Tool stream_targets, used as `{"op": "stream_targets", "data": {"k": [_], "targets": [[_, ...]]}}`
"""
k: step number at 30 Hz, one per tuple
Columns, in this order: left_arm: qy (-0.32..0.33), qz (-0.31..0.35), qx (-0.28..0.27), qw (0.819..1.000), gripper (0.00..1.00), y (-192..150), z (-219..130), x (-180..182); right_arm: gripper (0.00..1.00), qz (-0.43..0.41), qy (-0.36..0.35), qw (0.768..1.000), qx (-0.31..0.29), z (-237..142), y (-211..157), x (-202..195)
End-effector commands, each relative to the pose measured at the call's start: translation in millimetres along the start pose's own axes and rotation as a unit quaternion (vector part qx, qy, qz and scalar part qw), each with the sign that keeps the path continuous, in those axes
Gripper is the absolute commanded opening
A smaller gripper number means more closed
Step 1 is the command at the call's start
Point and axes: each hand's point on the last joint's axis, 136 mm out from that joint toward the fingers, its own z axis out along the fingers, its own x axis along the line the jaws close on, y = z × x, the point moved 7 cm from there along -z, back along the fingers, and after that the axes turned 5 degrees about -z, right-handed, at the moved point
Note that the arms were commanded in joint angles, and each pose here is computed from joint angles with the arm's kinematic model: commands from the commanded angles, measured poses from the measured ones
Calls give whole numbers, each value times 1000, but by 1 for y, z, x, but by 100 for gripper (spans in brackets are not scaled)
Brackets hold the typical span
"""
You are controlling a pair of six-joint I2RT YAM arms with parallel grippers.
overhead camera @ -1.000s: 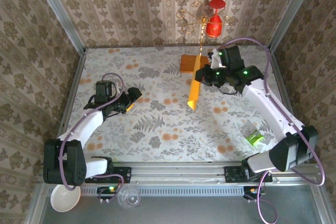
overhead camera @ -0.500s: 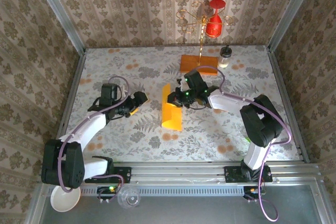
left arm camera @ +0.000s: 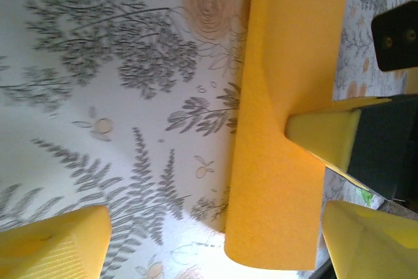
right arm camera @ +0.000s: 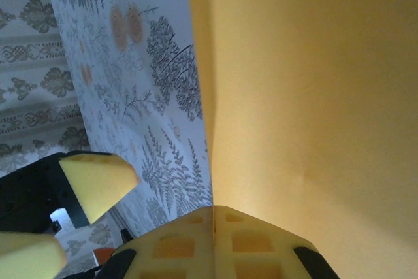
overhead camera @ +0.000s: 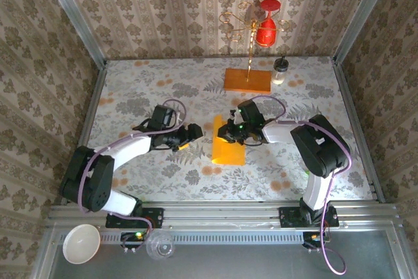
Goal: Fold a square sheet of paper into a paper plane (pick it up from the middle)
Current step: Fold the square sheet of paper in half at the center of the table.
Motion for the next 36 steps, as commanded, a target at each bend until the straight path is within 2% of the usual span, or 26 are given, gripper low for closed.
{"op": "stream_targets", "data": {"k": [1, 4, 9, 14, 20, 24, 30, 36], "targets": [[0, 5, -9, 1000, 83, 6, 5, -11, 4, -19, 12, 1000, 1, 0, 3, 3], [9, -6, -24, 1000, 83, 9, 3, -7, 4, -31, 36, 999, 6, -5, 5, 23], [-28, -18, -52, 998, 88, 14, -8, -8, 5, -52, 107, 993, 5, -18, 7, 58], [-43, -12, -66, 997, 91, 12, -16, -10, 5, -61, 160, 985, 1, -25, 6, 72], [-35, -7, -52, 998, 91, 7, -9, -8, 6, -47, 164, 985, 4, -15, -1, 49], [-22, 6, -33, 999, 88, -3, 0, -10, 6, -34, 163, 986, -2, -10, -2, 35], [-2, 4, -50, 999, 87, -9, -4, -1, 6, -29, 148, 989, -3, -3, -2, 17], [5, 2, -45, 999, 87, -9, -2, 1, 6, -11, 123, 992, -9, -2, -3, -11]]}}
